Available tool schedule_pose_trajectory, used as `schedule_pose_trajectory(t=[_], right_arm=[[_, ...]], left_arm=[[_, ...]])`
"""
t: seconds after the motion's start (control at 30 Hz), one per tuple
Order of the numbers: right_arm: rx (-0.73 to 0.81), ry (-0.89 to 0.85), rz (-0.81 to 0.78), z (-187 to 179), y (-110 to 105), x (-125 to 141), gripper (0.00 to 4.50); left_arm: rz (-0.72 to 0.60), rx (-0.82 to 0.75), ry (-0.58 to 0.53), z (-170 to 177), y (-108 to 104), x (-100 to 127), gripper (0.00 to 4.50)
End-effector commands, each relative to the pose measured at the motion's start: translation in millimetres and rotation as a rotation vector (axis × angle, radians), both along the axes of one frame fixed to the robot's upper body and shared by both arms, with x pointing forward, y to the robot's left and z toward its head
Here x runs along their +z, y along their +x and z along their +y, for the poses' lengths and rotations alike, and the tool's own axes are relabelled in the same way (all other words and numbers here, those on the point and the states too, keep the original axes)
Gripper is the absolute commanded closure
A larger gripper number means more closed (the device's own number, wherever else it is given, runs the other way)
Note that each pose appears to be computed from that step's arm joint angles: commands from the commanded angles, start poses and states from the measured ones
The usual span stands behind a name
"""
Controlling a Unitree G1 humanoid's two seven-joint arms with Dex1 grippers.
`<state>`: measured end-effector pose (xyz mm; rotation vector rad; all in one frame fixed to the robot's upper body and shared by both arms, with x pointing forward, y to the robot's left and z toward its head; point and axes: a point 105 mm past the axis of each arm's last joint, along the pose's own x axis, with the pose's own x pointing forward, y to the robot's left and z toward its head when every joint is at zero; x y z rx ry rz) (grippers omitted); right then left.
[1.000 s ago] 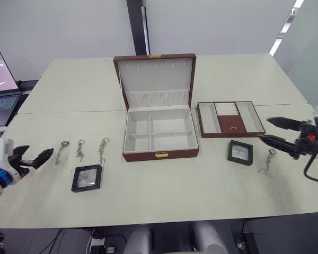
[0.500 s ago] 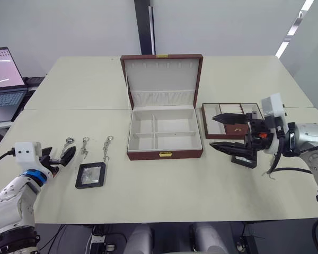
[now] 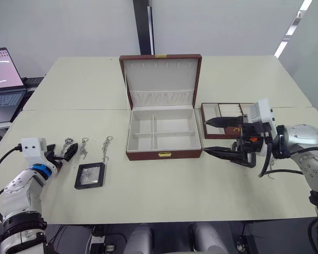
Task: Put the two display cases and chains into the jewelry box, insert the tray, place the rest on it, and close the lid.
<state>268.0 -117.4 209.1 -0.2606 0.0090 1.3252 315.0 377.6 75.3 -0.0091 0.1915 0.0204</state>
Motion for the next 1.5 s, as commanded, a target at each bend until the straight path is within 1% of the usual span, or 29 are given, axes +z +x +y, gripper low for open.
schedule_pose_trajectory(t=[0.03,0.1,0.2,0.4,0.63,0.77,0.93,1.07,1.2,1.27,1.37,1.43,1.5], right_arm=[[-0.009,0.004,-0.047,-1,0,6,0.01],[-0.013,0.004,-0.045,-1,1,5,0.01],[-0.013,0.004,-0.040,-1,1,3,0.00],[-0.028,-0.013,-0.015,-3,3,-7,0.00],[-0.045,0.021,0.001,-4,3,-16,0.00],[-0.046,0.032,0.004,-3,3,-21,0.00],[-0.056,0.043,0.008,-3,6,-35,0.00],[-0.064,0.048,0.004,-5,8,-38,0.00],[-0.066,0.057,-0.023,-4,9,-30,0.00],[-0.069,0.061,-0.035,-5,10,-26,0.00],[-0.075,0.063,-0.054,-6,12,-20,0.00],[-0.078,0.064,-0.063,-7,14,-18,0.00],[-0.079,0.062,-0.072,-8,16,-16,0.00]], left_arm=[[0.040,0.001,0.022,6,-5,-8,0.00],[0.048,-0.004,0.021,6,-6,-10,0.00],[0.053,-0.008,0.019,4,-6,-13,0.57],[0.056,-0.015,0.013,1,-7,-17,2.34],[0.057,-0.015,0.009,0,-8,-18,4.42],[0.055,-0.012,0.010,1,-8,-18,4.47],[0.048,-0.016,0.011,-1,-7,-15,4.47],[0.016,-0.020,-0.002,-1,-5,-7,4.47],[-0.082,-0.036,-0.014,-7,-3,22,4.47],[-0.135,-0.050,-0.008,-14,0,42,4.47],[-0.223,-0.083,-0.025,-34,3,76,4.47],[-0.255,-0.109,-0.036,-49,3,90,4.47],[-0.282,-0.155,-0.049,-72,4,102,4.47]])
